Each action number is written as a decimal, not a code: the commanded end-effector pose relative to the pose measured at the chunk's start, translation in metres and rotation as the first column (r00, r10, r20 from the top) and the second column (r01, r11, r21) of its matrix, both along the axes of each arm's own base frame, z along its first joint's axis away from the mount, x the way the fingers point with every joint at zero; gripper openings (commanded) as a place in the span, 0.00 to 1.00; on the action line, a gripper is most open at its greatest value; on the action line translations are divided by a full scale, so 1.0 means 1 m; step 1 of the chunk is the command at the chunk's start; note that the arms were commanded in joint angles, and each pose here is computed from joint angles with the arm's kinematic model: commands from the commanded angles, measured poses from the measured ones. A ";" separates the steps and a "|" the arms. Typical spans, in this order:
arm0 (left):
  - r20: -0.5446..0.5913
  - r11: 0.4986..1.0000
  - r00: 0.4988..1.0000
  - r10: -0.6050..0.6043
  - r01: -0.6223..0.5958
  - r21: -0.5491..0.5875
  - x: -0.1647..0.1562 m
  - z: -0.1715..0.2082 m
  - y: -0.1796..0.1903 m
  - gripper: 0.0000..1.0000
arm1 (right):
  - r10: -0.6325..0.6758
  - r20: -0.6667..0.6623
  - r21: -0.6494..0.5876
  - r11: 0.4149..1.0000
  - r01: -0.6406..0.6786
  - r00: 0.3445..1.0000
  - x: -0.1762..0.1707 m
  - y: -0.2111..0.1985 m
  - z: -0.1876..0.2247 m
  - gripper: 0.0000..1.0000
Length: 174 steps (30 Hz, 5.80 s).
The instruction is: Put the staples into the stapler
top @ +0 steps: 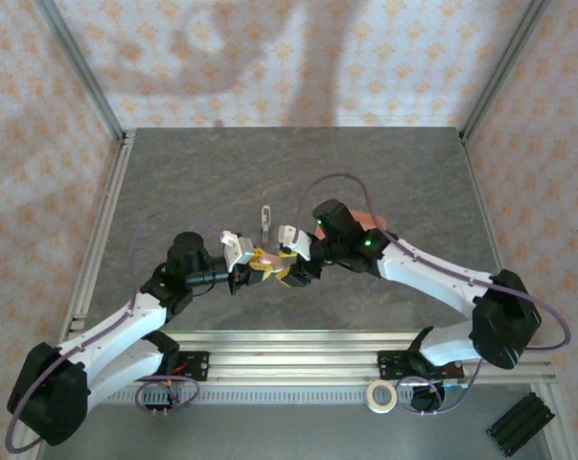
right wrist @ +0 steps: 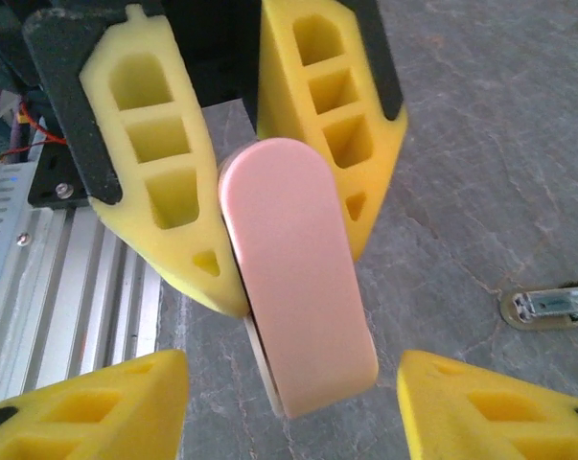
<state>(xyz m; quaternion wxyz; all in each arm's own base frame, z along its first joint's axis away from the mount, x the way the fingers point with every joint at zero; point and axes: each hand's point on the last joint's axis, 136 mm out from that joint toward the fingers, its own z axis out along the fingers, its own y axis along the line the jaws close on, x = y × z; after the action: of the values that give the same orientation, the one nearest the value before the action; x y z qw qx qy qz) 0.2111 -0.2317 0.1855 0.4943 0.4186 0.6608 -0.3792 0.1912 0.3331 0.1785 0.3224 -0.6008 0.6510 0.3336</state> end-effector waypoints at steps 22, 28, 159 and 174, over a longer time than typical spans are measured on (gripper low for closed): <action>0.006 0.988 0.990 0.144 -0.143 -0.063 0.012 0.013 0.011 0.51 | 0.041 0.078 0.016 0.999 -0.042 0.996 0.001 -0.003 -0.001 0.03; -0.020 0.995 0.995 0.100 -0.101 -0.026 0.000 0.004 0.011 0.52 | 0.011 0.099 0.022 1.000 -0.013 0.995 0.001 -0.009 -0.004 0.03; -0.354 0.901 0.854 0.381 -0.429 -0.066 0.046 -0.004 0.026 0.48 | -0.048 0.168 0.166 0.986 0.020 0.985 0.012 -0.006 0.031 0.00; -0.402 0.924 0.839 0.366 -0.378 0.051 0.042 -0.042 0.011 0.47 | -0.091 0.215 0.253 0.967 0.034 0.972 0.012 -0.009 0.055 0.00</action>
<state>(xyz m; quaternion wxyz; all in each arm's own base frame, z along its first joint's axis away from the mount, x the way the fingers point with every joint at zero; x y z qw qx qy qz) 0.2463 -0.2275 0.1648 0.4271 0.1947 0.7836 -0.4070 0.2125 0.3077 0.1734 0.4025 -0.5680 0.6589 0.2848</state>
